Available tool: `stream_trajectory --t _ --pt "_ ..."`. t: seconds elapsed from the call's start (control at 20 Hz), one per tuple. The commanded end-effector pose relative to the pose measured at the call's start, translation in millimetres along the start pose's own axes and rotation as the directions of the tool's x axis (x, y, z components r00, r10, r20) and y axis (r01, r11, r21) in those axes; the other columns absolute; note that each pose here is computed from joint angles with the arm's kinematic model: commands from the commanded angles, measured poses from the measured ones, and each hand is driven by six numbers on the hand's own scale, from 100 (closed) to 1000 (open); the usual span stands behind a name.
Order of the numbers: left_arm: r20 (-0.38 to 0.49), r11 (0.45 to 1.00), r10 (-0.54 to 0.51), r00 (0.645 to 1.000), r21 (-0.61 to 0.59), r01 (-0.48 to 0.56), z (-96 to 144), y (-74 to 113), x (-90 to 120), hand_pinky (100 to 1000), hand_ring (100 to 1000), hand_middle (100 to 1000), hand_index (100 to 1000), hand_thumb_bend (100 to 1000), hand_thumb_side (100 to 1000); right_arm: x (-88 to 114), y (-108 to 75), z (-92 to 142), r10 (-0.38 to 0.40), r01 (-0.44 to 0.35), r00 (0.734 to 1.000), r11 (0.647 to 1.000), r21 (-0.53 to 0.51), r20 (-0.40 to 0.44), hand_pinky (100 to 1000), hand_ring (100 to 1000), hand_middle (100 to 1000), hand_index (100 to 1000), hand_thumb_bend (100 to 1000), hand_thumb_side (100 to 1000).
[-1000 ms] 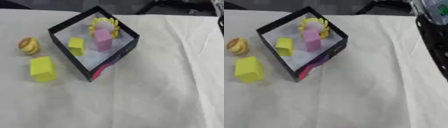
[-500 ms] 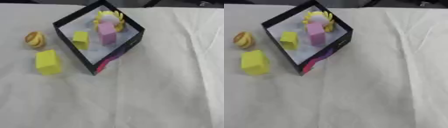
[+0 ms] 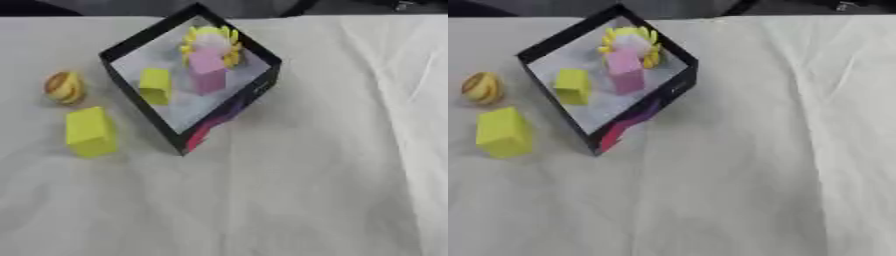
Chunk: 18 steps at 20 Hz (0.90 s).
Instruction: Pick up objects on the table and place them in the box.
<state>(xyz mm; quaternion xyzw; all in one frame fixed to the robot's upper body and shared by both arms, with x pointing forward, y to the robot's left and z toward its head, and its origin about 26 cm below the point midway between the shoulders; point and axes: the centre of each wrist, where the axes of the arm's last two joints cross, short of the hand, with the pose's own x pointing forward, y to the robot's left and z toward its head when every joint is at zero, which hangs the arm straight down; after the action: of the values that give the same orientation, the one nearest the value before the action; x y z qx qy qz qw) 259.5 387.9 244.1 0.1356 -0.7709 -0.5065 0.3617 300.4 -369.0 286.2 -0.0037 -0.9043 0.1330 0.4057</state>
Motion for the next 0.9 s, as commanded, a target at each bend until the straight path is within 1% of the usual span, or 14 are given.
stream_trajectory --t 0.05,0.1,0.15,0.25,0.35,0.4,0.45,0.5,0.65,0.9 --pt "-0.016 0.952 -0.214 0.977 -0.228 0.205 -7.1 17.9 10.8 869 884 850 899 100 499 11.8 -8.1 -2.4 0.018 -0.018 1.000 1.000 -0.004 0.014 968 747 665 841 100 526" --pt "-0.011 0.925 -0.274 0.962 -0.277 0.260 -9.6 19.9 13.1 876 882 845 891 100 458 11.3 -9.5 -2.0 0.021 -0.021 1.000 1.000 -0.006 0.008 968 747 665 839 100 526" --pt "-0.006 0.896 -0.328 0.945 -0.319 0.309 -11.9 21.0 14.7 886 885 847 884 132 408 10.8 -10.3 -1.8 0.023 -0.023 1.000 1.000 -0.006 0.002 968 747 664 837 100 526" --pt "0.001 0.843 -0.411 0.912 -0.382 0.380 -15.9 19.7 16.1 898 888 841 873 236 366 10.0 -11.0 -2.1 0.024 -0.024 1.000 1.000 -0.004 -0.006 968 746 664 836 100 526" --pt "0.001 0.803 -0.459 0.888 -0.427 0.416 -18.8 15.5 14.8 910 892 826 862 293 328 9.4 -10.8 -2.8 0.025 -0.025 1.000 1.000 0.000 -0.012 968 746 664 836 100 526" --pt "-0.003 0.792 -0.474 0.881 -0.439 0.424 -20.1 13.5 13.6 928 904 825 861 318 314 9.0 -10.6 -3.1 0.025 -0.025 1.000 1.000 0.003 -0.015 968 746 663 836 100 527" --pt "-0.010 0.786 -0.483 0.875 -0.445 0.429 -21.1 11.8 12.4 954 925 830 885 346 293 8.5 -10.5 -3.3 0.025 -0.025 0.999 1.000 0.006 -0.019 969 745 662 835 100 527" --pt "-0.019 0.783 -0.492 0.871 -0.447 0.432 -22.3 10.4 11.1 962 930 831 891 381 260 7.7 -10.5 -3.7 0.024 -0.024 0.999 1.000 0.008 -0.025 969 744 661 834 100 528" --pt "-0.045 0.777 -0.514 0.857 -0.449 0.442 -25.1 6.7 6.7 954 923 823 899 448 178 5.5 -11.2 -5.3 0.014 -0.013 0.999 1.000 0.008 -0.042 969 742 658 832 100 528" --pt "-0.064 0.770 -0.514 0.855 -0.475 0.427 -26.9 1.1 -1.5 944 920 815 895 422 262 5.0 -10.3 -8.0 0.003 -0.002 0.999 1.000 0.014 -0.054 968 741 657 830 100 532"
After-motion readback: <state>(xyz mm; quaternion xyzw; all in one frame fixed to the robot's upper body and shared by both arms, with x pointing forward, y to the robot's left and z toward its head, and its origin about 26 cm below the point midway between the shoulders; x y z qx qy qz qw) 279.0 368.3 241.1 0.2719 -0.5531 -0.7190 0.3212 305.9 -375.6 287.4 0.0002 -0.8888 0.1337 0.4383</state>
